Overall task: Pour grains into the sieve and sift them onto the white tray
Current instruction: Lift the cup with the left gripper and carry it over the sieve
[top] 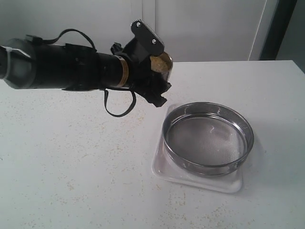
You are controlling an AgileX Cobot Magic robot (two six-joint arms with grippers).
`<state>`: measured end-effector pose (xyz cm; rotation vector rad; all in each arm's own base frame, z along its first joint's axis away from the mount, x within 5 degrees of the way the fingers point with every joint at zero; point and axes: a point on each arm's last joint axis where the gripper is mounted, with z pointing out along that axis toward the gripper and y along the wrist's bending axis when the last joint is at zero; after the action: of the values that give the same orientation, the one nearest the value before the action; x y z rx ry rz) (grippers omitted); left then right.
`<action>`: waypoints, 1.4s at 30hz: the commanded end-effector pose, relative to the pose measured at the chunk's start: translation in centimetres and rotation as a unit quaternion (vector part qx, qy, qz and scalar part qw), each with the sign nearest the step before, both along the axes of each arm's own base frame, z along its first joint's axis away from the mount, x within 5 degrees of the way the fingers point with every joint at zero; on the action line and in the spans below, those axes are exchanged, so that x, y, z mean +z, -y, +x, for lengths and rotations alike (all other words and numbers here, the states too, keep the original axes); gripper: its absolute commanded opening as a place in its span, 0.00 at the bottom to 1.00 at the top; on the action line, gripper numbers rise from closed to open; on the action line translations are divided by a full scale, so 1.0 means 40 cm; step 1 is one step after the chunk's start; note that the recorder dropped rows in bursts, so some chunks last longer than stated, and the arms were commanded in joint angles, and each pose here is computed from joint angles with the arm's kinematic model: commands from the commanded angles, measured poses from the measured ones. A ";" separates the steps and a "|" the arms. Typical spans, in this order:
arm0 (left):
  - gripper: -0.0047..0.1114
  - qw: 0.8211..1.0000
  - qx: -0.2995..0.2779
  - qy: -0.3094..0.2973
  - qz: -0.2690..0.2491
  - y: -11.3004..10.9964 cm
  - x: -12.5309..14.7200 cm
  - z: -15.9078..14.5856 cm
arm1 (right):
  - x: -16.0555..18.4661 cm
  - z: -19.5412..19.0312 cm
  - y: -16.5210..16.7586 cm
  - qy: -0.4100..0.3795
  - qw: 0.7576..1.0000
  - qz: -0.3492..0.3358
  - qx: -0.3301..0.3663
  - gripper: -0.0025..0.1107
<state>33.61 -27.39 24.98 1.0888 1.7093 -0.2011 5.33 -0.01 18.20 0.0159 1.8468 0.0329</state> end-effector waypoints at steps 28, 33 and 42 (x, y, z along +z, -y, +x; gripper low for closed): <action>0.04 0.971 -0.091 0.146 0.168 0.145 -0.039 -0.016 | 0.000 0.000 0.001 0.008 1.000 -0.001 -0.004 0.02; 0.04 0.967 -0.095 0.156 0.178 0.145 -0.039 -0.015 | 0.000 0.000 0.001 0.008 1.000 -0.001 -0.004 0.02; 0.04 0.951 -0.095 0.191 0.222 0.159 -0.038 -0.031 | 0.000 0.000 0.001 0.008 1.000 -0.001 -0.004 0.02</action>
<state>32.95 -33.20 22.38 1.4995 1.3899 0.1980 5.33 -0.01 18.20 0.0159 1.8468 0.0329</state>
